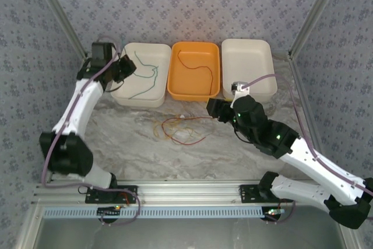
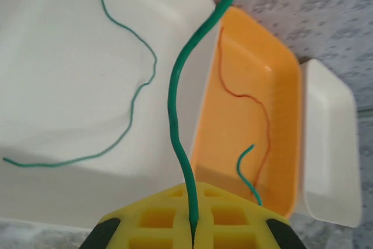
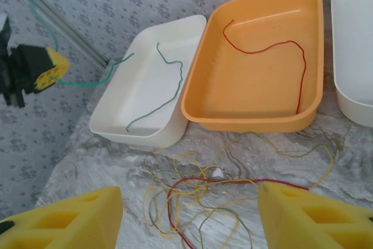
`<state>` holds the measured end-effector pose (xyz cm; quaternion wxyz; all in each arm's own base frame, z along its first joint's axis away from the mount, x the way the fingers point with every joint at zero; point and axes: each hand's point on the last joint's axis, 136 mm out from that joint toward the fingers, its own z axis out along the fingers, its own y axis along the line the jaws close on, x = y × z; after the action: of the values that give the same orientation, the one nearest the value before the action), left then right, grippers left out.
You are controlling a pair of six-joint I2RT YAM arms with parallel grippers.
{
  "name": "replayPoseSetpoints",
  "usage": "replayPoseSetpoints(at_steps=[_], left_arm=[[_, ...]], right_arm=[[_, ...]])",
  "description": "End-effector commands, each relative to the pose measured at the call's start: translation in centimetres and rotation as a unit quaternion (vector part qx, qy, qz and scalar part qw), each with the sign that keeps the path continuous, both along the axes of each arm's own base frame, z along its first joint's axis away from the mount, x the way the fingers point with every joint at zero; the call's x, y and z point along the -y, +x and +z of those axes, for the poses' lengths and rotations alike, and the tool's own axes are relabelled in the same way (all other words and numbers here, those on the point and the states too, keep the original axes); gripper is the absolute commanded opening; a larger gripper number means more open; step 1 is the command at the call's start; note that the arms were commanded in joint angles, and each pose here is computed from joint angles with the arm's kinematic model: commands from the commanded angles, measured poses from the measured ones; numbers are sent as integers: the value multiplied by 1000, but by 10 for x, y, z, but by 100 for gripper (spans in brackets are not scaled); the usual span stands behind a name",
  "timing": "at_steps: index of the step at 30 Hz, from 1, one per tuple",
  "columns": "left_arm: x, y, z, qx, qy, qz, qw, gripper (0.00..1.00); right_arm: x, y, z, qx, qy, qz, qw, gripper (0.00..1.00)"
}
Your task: Untangle the cables
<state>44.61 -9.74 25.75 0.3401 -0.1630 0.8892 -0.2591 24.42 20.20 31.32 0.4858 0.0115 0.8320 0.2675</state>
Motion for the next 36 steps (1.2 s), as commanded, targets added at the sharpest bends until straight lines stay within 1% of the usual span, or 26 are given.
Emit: replayPoseSetpoints(at_steps=[1, 2, 6, 10, 11, 13, 15, 18, 21, 23, 24, 25, 27, 29, 31, 34, 36], left_arm=[[8, 6, -47, -81, 42, -94, 991, 0], [10, 14, -63, -103, 38, -103, 989, 0], [13, 40, -103, -160, 31, -121, 979, 0], [4, 54, -127, -199, 55, -118, 971, 0], [4, 56, -131, -203, 58, -120, 970, 5], [8, 61, -134, -202, 52, -132, 969, 28], [11, 62, -136, -202, 60, -139, 968, 45], [14, 62, -125, -190, 75, -144, 968, 58], [19, 60, -102, -162, 90, -143, 972, 63], [23, 57, -84, -140, 97, -140, 975, 69], [27, 55, -75, -130, 96, -141, 977, 76], [29, 52, -69, -125, 97, -143, 977, 78], [28, 47, -62, -130, 107, -139, 976, 77], [28, 41, -53, -125, 118, -132, 976, 72], [31, 29, -37, -99, 124, -118, 980, 68], [43, -6, -16, -57, 98, -100, 988, 65], [47, -36, -13, -41, 78, -74, 993, 62]], right_arm=[[7, 0, -17, -11, -44, -2, 999, 65], [7, 0, -19, -14, -45, -1, 999, 65], [5, 1, -26, -23, -48, 4, 999, 65], [6, 2, -35, -32, -53, 6, 998, 65], [5, 2, -36, -33, -53, 6, 998, 65], [4, 4, -39, -37, -54, 8, 998, 66], [3, 5, -45, -44, -62, 6, 997, 66], [4, 7, -52, -50, -68, 4, 996, 66], [3, 9, -62, -57, -75, 2, 996, 67], [1, 10, -75, -70, -83, 7, 994, 67], [-1, 10, -82, -78, -88, 10, 993, 66], [-2, 10, -88, -87, -92, 11, 992, 66], [-6, 9, -99, -98, -91, 15, 991, 66], [-10, 9, -111, -111, -91, 20, 990, 66], [-16, 10, -125, -126, -92, 26, 987, 64], [-31, 9, -144, -139, -100, 43, 984, 63], [-42, 10, -158, -153, -115, 56, 980, 63]])
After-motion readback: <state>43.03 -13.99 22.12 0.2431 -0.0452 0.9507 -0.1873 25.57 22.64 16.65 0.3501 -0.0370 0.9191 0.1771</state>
